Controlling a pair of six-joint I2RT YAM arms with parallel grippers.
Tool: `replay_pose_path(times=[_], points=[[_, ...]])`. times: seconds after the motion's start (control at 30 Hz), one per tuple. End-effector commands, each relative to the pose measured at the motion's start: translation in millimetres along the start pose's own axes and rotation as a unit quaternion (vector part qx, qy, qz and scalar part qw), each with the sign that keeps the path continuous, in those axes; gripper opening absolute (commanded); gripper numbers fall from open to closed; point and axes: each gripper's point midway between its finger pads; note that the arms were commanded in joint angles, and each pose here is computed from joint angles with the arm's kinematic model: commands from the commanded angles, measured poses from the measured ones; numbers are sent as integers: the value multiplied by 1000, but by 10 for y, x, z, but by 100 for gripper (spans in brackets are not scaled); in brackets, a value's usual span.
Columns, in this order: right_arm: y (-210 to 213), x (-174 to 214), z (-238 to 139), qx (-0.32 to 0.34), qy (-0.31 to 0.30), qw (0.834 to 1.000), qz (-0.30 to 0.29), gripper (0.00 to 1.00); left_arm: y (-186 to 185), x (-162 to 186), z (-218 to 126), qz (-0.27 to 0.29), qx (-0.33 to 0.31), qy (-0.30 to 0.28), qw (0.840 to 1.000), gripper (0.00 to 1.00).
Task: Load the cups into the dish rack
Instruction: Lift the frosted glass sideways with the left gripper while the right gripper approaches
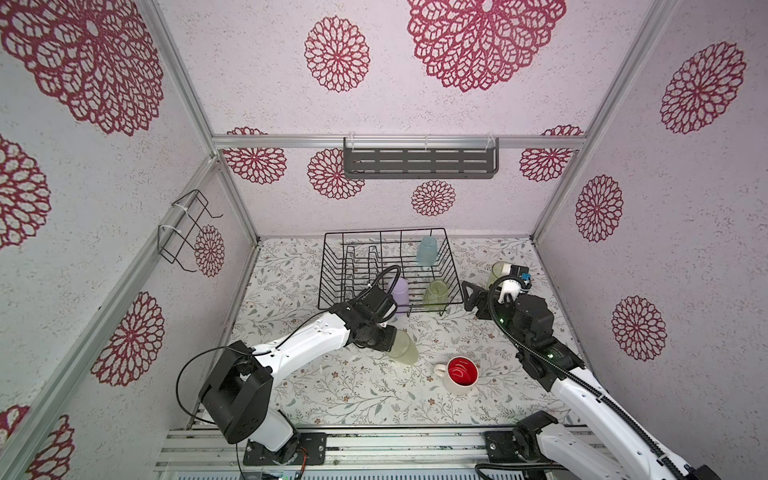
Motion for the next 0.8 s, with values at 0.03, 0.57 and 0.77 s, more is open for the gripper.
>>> replay_pose_path(times=[0.03,0.57,0.77], points=[[249,-178,12,-51,-11,999,-3,94,-36,-183,-411,16,8,-59,998,0],[1532,114,-395,-395,-8,916,-74,99,-151,-605,-1573,-82,402,-200,890,0],[1881,634,-773,-490,-73,822,-281,99,-242,-519,-1580,-70,443,-176,876,0]])
Point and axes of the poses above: each gripper's point midway between its finger pads, its own z axis out along the fingers, its own y axis along the line the jaws close on, x = y × z, and after that the axes turned 2 degrees about z, right-handed
